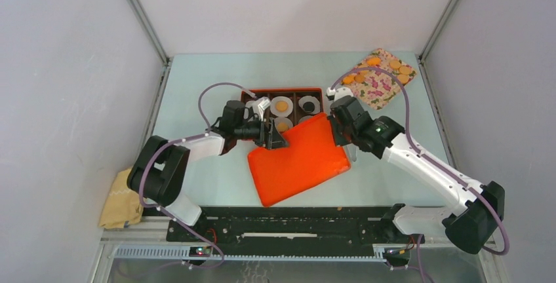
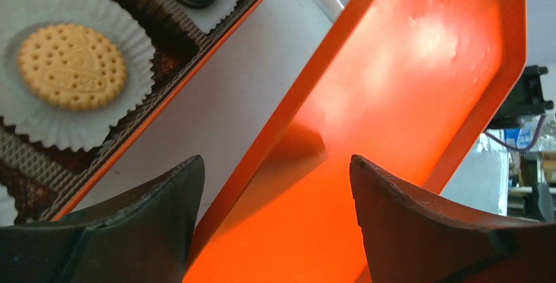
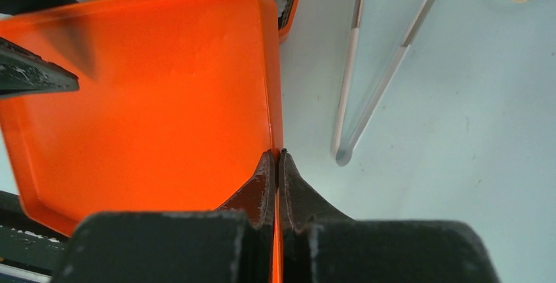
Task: Pack the cookies
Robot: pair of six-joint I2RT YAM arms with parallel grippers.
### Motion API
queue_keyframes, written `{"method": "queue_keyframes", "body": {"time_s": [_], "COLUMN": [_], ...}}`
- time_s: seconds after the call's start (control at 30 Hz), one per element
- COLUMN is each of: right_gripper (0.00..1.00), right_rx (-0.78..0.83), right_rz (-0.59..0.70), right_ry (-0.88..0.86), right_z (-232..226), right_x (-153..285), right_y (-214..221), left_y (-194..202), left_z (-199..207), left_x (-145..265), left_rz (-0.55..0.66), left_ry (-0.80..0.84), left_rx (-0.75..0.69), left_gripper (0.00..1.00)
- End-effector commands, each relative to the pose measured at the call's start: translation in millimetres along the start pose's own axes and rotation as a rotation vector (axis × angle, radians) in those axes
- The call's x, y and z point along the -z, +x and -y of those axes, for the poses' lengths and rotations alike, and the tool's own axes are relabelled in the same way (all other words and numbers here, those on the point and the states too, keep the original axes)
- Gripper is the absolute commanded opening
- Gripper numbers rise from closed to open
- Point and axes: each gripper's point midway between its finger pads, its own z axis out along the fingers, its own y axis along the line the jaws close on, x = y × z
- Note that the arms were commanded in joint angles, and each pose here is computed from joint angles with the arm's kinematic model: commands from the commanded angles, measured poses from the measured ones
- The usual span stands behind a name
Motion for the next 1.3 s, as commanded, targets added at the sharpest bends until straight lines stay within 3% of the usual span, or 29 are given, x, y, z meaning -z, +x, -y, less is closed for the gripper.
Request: {"method": "queue_keyframes", "body": {"time_s": [0.0,0.3,0.53,0.63,0.93,1.03,1.13,1.2,1.27], "right_gripper": [0.0,0.0,0.0,0.0,0.0,0.0,0.05,0.26,0.56], "right_rx": [0.012,-0.024,-0.045,-0.061,-0.066,-0.068,-0.074,-0.076,-0.064], "right_rz": [0.118,0.138,0.199,0.221,0.249,0.256,0.301,0.349,0.393], "right_ry": [-0.09,-0.146,-0.091,-0.08,-0.068,-0.058,0.015,0.082,0.144], "right_z": [-4,-5,6,11,10,11,21,31,37], "right_x": [20,-3,-23,-31,-46,-48,-42,-32,-20], "right_y": [-44,-67,-96,-111,-132,-136,-147,-157,-164], "left_y": [-34,-44,-37,-27,11,4,-18,-33,-44], "left_z": [28,41,67,78,86,87,91,88,83], "left_x": [-3,-7,-2,-1,-4,-5,-4,-5,-8], "left_rz": [0.047,0.066,0.088,0.083,0.027,0.061,0.146,0.172,0.17], "left_ry": [0.145,0.229,0.283,0.311,0.309,0.289,0.261,0.219,0.163], "left_rx": [-0.176,-0.155,-0.111,-0.088,-0.046,-0.029,0.011,0.05,0.076], "left_gripper": [0.85,0.82,0.73,0.62,0.07,0.0,0.0,0.0,0.0]}}
